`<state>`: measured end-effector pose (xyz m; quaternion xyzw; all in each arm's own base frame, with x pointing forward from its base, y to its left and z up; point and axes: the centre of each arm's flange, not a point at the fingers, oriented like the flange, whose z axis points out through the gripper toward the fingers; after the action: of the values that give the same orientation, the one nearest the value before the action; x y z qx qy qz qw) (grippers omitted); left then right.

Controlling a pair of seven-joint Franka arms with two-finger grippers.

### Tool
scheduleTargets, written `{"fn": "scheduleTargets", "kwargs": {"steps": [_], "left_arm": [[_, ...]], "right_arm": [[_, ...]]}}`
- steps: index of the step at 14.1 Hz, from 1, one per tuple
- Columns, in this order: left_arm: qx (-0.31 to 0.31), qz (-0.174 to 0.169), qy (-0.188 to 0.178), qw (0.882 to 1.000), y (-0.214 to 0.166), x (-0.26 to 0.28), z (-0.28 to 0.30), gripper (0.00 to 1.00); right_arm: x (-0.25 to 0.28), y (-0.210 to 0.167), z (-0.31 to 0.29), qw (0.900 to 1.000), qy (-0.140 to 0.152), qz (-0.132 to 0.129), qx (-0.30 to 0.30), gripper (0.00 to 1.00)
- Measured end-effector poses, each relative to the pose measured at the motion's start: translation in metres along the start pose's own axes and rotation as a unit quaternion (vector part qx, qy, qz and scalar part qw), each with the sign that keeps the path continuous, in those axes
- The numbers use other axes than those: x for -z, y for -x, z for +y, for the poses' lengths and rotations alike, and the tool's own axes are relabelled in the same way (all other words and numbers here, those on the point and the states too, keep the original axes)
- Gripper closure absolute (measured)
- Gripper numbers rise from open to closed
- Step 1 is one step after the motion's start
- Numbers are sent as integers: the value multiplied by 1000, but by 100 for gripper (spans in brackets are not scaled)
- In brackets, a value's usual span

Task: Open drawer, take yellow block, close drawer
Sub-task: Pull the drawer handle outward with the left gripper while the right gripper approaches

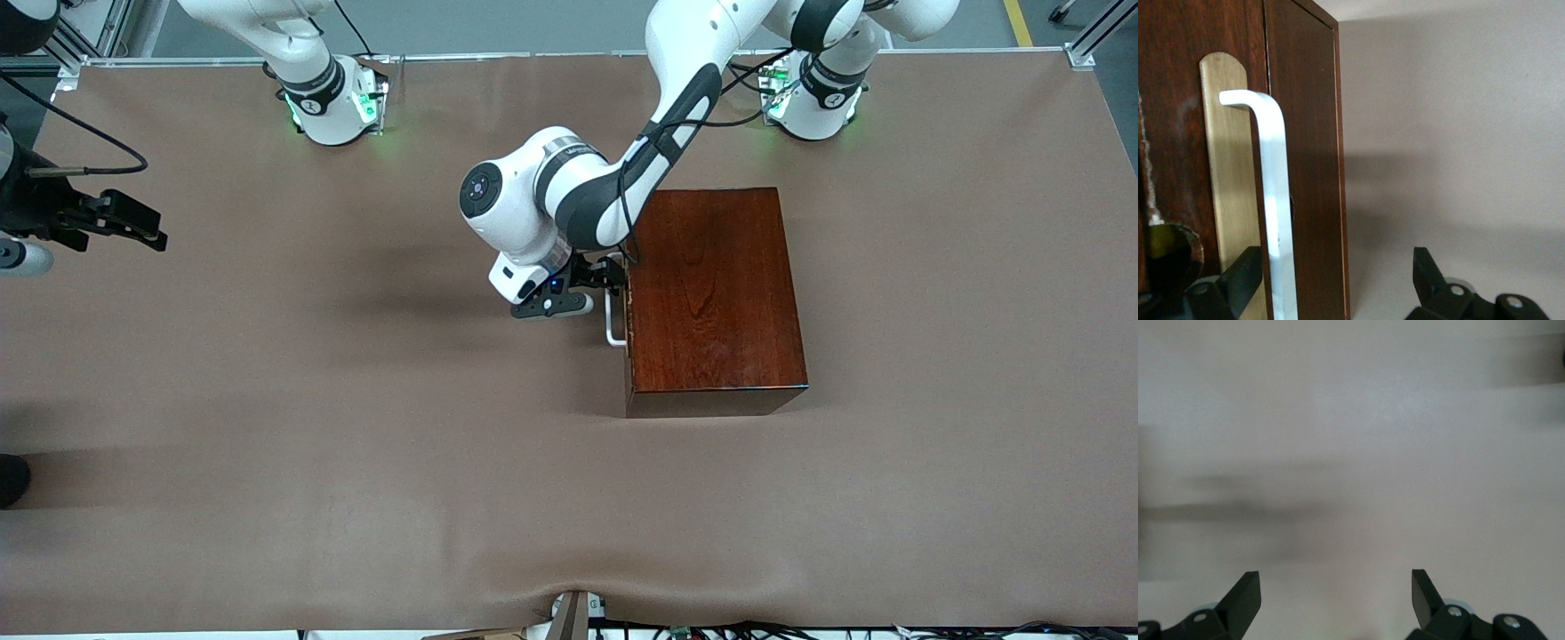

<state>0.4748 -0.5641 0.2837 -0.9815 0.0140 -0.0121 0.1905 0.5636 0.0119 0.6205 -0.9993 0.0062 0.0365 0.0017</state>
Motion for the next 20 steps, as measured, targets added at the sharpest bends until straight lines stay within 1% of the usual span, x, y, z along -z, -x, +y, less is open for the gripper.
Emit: {"fn": "scheduleTargets", "kwargs": {"steps": [4,8,12,16,20], "left_arm": [[13,7,9,1000,-2,1,2,0],[19,10,13,1000,-2,1,3,0],[33,19,27,999,-1,5,9,0],[44,31,48,997,5,12,20,0],[56,36,59,996,6,15,23,0]], "right_arm": [[-19,-15,-7,1000,-5,-6,4,0],[-21,-21,-14,1000,-16,5,10,0],[-24,-21,-37,999,-18,4,38,0],[-25,-21,-68,998,-17,12,65,0],[-43,-27,-69,997,-16,12,75,0]]}}
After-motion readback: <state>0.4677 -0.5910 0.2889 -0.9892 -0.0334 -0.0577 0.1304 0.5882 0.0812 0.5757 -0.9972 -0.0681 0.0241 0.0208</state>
